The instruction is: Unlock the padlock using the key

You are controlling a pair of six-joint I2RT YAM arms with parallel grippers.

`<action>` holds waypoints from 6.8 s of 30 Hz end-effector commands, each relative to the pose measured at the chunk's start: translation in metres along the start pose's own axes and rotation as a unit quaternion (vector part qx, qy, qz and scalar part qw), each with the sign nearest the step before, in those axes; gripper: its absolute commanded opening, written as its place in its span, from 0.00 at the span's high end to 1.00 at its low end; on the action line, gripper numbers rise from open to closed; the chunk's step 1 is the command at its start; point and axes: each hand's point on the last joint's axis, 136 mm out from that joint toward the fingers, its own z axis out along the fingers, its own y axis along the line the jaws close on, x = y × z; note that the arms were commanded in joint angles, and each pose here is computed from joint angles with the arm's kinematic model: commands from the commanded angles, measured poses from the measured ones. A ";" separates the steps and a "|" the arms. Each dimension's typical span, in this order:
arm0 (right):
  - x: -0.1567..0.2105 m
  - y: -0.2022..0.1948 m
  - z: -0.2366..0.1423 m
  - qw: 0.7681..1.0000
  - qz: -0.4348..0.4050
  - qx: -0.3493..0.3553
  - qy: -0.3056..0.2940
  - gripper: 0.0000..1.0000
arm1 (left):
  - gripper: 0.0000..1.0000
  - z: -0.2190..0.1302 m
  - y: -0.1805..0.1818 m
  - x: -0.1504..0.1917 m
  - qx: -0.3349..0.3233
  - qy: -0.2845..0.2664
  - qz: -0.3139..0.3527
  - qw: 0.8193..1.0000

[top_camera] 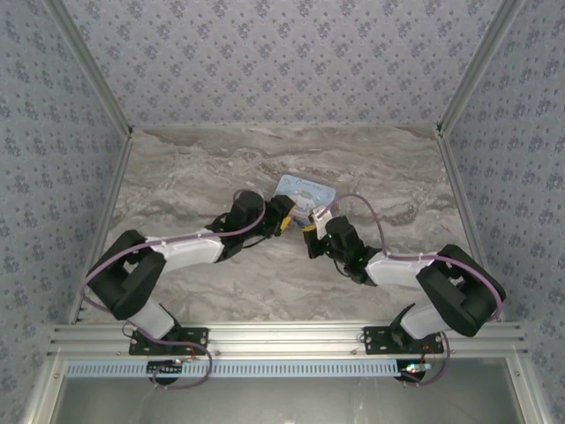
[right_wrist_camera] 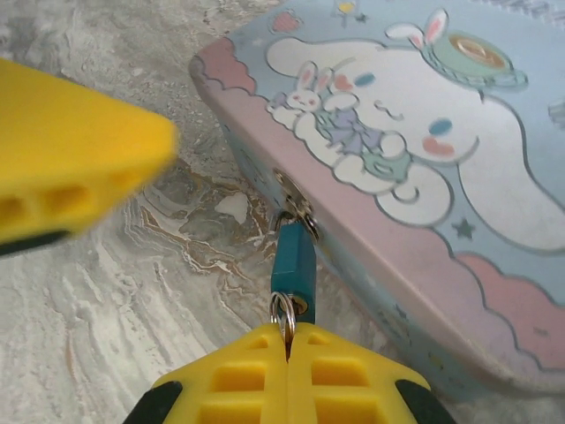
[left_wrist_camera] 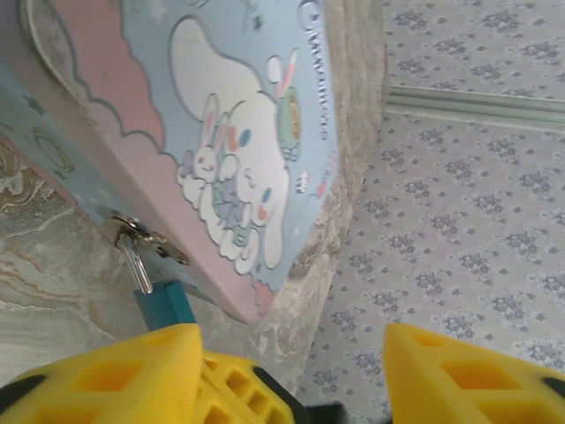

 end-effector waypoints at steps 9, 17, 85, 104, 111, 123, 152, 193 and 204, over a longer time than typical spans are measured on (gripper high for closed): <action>0.019 -0.005 0.001 0.949 0.312 -0.031 0.029 1.00 | 0.29 -0.057 -0.025 -0.042 -0.021 -0.101 0.071 0.992; 0.050 -0.012 0.008 0.873 0.482 -0.023 0.072 1.00 | 0.24 -0.069 -0.045 -0.057 -0.030 -0.125 0.114 0.985; -0.064 -0.123 -0.012 0.964 0.252 -0.081 -0.012 0.17 | 0.29 -0.009 0.124 -0.058 -0.231 0.092 0.184 0.951; -0.018 -0.010 -0.013 0.954 0.251 -0.163 0.012 0.32 | 0.29 -0.005 0.116 -0.051 -0.216 0.078 0.181 0.956; -0.006 0.002 0.007 0.951 0.261 -0.166 0.022 0.34 | 0.29 -0.006 0.115 -0.050 -0.214 0.074 0.180 0.957; -0.001 0.007 0.028 0.942 0.283 -0.177 0.020 0.40 | 0.29 -0.004 0.115 -0.049 -0.211 0.074 0.178 0.958; 0.010 0.010 0.036 0.932 0.302 -0.200 0.026 0.68 | 0.29 -0.005 0.116 -0.050 -0.212 0.070 0.174 0.959; 0.007 -0.036 0.023 0.924 0.361 -0.128 -0.007 1.00 | 0.29 -0.014 0.125 -0.053 -0.232 0.059 0.179 0.954; -0.006 -0.057 0.017 0.915 0.388 -0.101 -0.043 1.00 | 0.28 -0.015 0.128 -0.053 -0.234 0.058 0.177 0.954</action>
